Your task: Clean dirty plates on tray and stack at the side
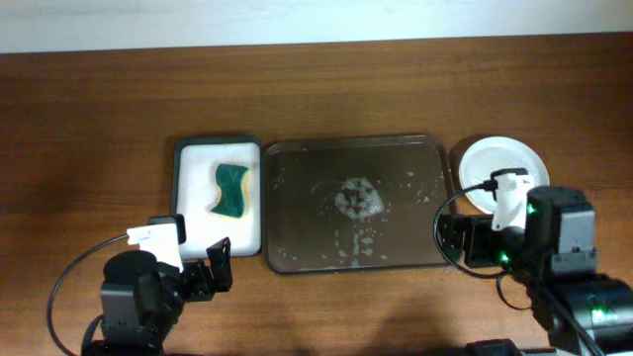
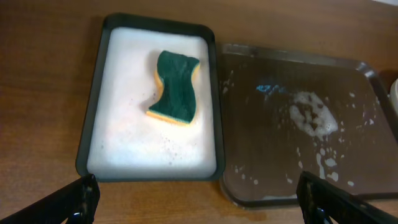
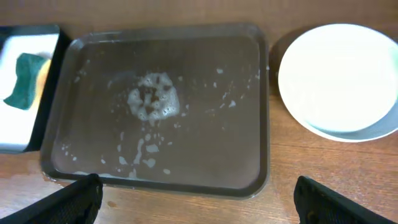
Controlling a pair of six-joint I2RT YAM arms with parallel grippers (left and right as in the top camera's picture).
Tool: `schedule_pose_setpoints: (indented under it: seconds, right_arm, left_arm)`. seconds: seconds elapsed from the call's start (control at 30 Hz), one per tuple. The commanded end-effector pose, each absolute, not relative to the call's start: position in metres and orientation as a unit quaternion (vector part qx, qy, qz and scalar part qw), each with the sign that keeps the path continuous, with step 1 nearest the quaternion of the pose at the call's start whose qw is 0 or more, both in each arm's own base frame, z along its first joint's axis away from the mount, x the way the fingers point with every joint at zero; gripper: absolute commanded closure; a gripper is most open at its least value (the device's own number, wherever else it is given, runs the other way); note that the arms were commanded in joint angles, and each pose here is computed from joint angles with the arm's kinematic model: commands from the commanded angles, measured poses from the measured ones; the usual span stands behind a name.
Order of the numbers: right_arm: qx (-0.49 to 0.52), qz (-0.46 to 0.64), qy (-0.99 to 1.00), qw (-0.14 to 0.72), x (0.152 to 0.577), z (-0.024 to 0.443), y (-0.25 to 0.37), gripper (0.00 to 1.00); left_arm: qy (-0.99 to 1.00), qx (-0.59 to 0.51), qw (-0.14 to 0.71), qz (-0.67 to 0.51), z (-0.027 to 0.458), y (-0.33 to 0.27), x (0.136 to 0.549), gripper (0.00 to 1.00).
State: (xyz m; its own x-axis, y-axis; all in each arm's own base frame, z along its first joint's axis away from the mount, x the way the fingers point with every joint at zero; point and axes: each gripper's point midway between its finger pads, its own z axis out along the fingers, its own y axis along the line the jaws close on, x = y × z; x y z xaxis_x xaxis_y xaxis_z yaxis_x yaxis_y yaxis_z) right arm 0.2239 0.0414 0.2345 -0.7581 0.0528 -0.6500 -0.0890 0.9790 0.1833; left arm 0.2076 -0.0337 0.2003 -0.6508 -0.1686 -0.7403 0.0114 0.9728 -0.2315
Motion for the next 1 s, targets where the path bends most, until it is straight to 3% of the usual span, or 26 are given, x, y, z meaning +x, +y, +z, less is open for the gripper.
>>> schedule_pose_setpoints:
  seconds: [0.0, 0.27, 0.37, 0.47, 0.63, 0.97]
  right_arm:
    - [-0.007, 0.094, 0.935, 0.341, 0.224, 0.229, 0.039, 0.01]
    - [-0.005, 0.082, 0.944, 0.321, 0.230, 0.219, 0.036, 0.01]
    - [-0.008, 0.065, 0.915, 0.399, 0.223, 0.247, 0.029, 0.01]
    - [-0.027, 0.066, 0.830, 0.553, 0.219, 0.274, 0.028, 0.01]
    - [-0.031, 0.071, 0.714, 0.696, 0.201, 0.263, 0.027, 0.01]
    - [-0.033, 0.072, 0.676, 0.733, 0.244, 0.197, 0.030, 0.01]
  left_arm:
    - [0.906, -0.045, 0.408, -0.098, 0.194, -0.030, 0.205, 0.01]
    - [0.907, -0.045, 0.407, -0.098, 0.193, -0.030, 0.205, 0.01]
    - [0.907, -0.045, 0.408, -0.098, 0.193, -0.030, 0.205, 0.01]
    - [0.907, -0.045, 0.407, -0.098, 0.193, -0.030, 0.205, 0.01]
    - [0.907, -0.045, 0.407, -0.098, 0.193, -0.030, 0.205, 0.00]
    - [0.907, -0.045, 0.407, -0.098, 0.193, -0.030, 0.205, 0.01]
